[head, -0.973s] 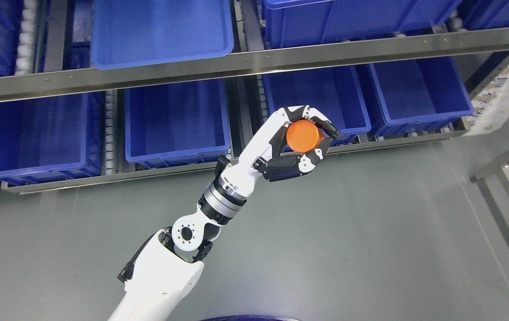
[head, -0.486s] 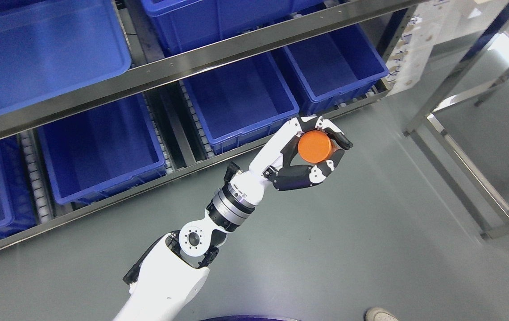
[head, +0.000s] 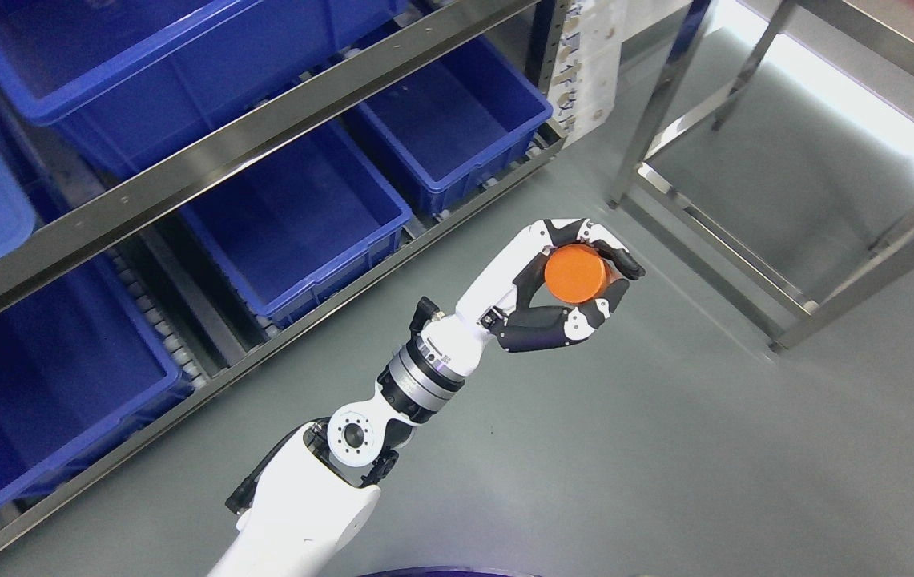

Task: Grab orange capacitor from left shelf to right desk
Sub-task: 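Hold the capacitor in the left hand while turning toward the steel table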

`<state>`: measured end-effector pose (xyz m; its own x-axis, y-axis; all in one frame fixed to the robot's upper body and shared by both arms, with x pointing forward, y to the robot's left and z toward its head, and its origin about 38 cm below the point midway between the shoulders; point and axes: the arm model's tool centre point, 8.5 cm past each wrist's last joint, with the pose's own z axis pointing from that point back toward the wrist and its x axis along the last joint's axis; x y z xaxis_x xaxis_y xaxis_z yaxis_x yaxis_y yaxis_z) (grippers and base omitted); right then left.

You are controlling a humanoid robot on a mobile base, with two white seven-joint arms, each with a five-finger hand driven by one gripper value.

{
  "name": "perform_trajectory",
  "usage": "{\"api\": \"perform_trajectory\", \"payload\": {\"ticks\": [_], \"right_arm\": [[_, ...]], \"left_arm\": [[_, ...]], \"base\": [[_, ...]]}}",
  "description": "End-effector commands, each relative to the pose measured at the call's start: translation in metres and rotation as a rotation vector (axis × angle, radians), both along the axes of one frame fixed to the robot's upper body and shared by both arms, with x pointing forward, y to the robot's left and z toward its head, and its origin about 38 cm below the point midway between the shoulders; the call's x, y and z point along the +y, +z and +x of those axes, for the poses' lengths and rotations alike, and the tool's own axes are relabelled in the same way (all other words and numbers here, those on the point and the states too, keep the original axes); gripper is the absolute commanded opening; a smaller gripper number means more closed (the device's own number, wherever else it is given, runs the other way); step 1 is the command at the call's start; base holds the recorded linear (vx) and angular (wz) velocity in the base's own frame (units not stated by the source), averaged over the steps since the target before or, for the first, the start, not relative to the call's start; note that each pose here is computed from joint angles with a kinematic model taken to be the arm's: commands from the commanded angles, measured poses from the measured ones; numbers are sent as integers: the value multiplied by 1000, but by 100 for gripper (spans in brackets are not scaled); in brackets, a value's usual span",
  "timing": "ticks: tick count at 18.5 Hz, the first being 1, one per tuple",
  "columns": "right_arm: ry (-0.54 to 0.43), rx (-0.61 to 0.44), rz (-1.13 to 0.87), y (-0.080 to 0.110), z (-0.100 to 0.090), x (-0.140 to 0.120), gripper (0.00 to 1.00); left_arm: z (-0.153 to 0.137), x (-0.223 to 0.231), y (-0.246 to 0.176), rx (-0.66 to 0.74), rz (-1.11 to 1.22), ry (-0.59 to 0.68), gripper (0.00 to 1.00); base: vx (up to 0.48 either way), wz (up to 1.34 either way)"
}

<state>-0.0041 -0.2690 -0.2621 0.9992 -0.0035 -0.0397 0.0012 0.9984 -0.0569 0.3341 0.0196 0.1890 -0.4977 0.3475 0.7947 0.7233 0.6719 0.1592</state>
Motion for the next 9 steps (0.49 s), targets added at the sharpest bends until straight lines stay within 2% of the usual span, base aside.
{"api": "perform_trajectory", "payload": {"ticks": [1,9], "right_arm": [[-13,10,-17,1,-14,-11,100],[-13,10,-17,1,-14,-11,100]], "left_arm": [[-2,2,-4,-4,17,-8,3],[0,4,-3,-6,15,1,3]], "base": [[138,-576],[154,-440]]}}
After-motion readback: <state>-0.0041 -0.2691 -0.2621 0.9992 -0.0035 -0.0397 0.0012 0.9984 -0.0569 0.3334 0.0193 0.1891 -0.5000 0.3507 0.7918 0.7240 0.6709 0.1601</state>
